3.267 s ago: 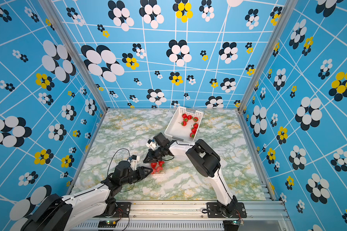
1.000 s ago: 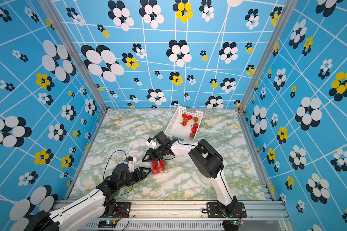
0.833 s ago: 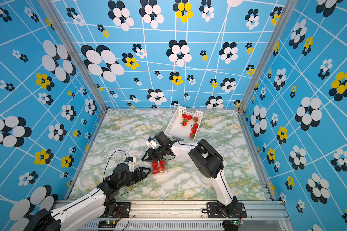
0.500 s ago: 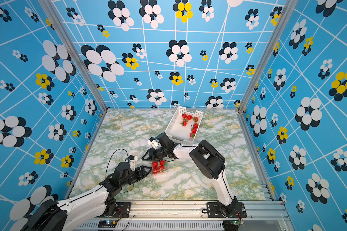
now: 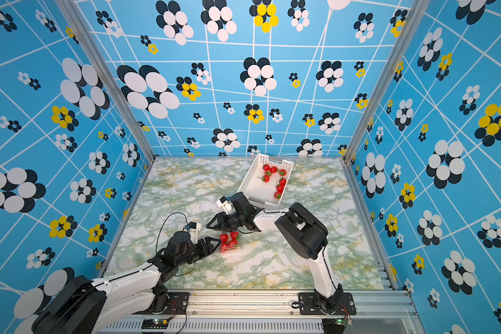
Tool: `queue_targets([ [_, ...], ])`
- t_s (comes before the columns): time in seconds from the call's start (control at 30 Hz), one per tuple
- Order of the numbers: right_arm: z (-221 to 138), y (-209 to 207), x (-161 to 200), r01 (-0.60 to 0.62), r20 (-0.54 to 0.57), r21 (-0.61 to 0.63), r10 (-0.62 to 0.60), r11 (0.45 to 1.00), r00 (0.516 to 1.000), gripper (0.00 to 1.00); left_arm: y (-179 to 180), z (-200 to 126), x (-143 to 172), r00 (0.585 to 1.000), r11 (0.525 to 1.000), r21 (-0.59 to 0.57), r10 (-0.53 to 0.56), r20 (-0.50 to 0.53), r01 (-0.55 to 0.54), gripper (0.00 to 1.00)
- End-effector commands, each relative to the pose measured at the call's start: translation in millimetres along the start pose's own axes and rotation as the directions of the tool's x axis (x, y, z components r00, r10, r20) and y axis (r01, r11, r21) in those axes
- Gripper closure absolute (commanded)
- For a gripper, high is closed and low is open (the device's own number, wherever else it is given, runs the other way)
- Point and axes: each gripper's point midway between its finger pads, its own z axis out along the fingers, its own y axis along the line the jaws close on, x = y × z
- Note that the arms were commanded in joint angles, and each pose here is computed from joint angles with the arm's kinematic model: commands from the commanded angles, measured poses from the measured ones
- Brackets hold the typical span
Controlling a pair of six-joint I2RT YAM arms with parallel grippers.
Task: Pack strawberries into containers
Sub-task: Close the packing box at the center of the board.
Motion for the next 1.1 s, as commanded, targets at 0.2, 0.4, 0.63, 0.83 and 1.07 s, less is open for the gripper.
queue_targets([
  [0.2,-6.0,2.5,-0.6,-0.001,0.023,-0.007,0.001,1.000,1.000,0.50,-20.6,17.4,-16.2,0.998,0.995,0.083,0.047,0.031,-0.049,0.40],
  [0.4,-9.4,3.5,-3.8,0.002,0.044,-0.010,-0.002,1.000,0.999,0.50,-15.5,18.4,-15.4,0.998,0.996,0.058,0.062,0.033,-0.064,0.53],
  [0.63,-11.6,5.4,-5.0,0.001,0.057,-0.021,0.000,1.000,0.998,0.50,-7.0,19.2,-14.7,0.997,0.998,0.020,0.067,0.034,-0.068,0.69],
  [0.83,-15.7,7.3,-6.9,0.007,0.073,-0.024,-0.006,1.000,0.997,0.50,-6.5,28.0,-11.4,0.998,0.997,0.039,0.063,0.011,-0.063,0.76],
  [1.07,-36.2,10.3,-17.5,0.029,0.144,-0.019,-0.026,0.999,0.989,0.49,-3.6,27.9,-10.5,0.998,0.998,0.028,0.059,0.012,-0.059,0.76],
])
